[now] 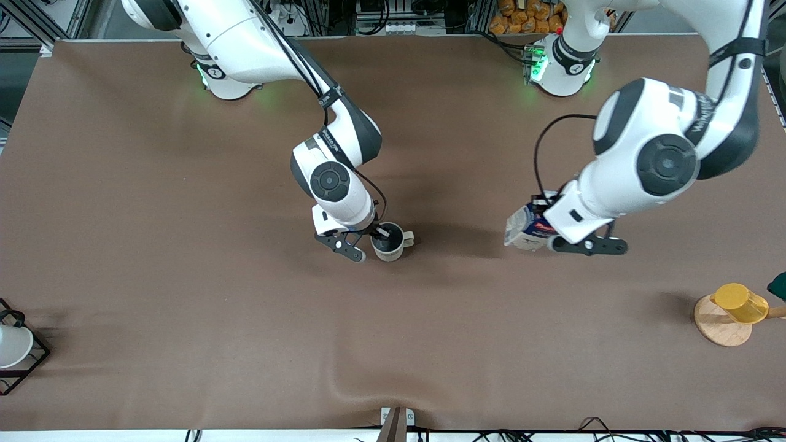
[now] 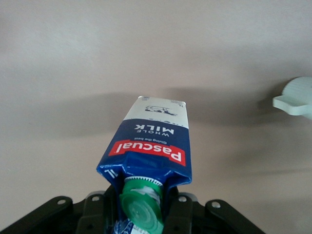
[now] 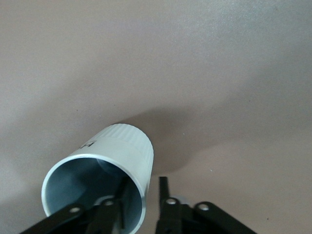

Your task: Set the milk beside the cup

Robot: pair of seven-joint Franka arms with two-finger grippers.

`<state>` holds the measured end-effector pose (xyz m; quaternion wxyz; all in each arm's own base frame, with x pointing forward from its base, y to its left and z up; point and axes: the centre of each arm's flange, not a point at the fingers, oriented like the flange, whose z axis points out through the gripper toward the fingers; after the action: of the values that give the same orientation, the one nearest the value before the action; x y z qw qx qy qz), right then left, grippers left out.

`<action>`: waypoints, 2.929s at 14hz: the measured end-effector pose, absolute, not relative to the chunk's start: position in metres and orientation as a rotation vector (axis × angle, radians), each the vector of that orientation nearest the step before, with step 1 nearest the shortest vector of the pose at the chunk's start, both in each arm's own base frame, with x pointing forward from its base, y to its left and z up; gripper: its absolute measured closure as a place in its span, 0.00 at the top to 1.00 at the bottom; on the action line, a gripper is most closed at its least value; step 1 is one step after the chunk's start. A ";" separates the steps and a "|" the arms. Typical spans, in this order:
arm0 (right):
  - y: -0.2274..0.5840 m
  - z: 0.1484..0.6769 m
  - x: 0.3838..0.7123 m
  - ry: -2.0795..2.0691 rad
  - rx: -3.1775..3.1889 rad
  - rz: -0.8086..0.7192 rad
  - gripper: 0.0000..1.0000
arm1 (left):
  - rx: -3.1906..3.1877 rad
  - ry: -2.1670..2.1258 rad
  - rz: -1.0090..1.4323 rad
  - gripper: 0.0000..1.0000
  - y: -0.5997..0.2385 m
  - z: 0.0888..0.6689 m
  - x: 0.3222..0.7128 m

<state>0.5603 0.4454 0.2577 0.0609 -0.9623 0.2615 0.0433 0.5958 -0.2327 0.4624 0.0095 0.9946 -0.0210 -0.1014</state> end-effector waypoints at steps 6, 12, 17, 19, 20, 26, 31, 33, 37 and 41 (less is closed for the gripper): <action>0.419 0.307 0.582 0.830 -2.933 0.179 0.99 | 3.103 0.024 -0.345 0.37 -0.305 0.466 0.561; 0.258 0.424 0.635 0.565 -2.977 0.225 1.00 | 3.117 0.135 -0.400 0.37 -0.379 0.453 0.520; 0.112 0.440 0.657 0.267 -2.986 0.298 1.00 | 3.129 0.166 -0.434 0.37 -0.460 0.424 0.479; 0.070 0.440 0.661 0.192 -2.976 0.297 1.00 | 3.116 0.155 -0.424 0.37 -0.489 0.409 0.470; 0.050 0.443 0.662 0.145 -2.976 0.283 1.00 | 3.109 0.149 -0.418 0.37 -0.498 0.402 0.469; -0.017 0.484 0.647 0.004 -2.993 0.200 1.00 | 3.118 0.167 -0.346 0.37 -0.517 0.372 0.481; -0.017 0.520 0.602 -0.019 -3.045 0.122 1.00 | 3.135 0.146 -0.330 0.37 -0.529 0.351 0.475; -0.021 0.514 0.587 -0.006 -3.054 0.076 1.00 | 3.132 0.133 -0.315 0.37 -0.527 0.349 0.480; -0.024 0.515 0.570 -0.009 -3.055 0.088 1.00 | 3.127 0.123 -0.294 0.37 -0.525 0.347 0.486; -0.033 0.543 0.563 -0.010 -3.093 0.077 1.00 | 3.120 0.119 -0.287 0.37 -0.529 0.340 0.485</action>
<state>0.5631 -0.0333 0.5429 0.0240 -0.9994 -0.0034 0.0249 0.4851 -0.5286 0.3402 0.0031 0.9951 0.0379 -0.0914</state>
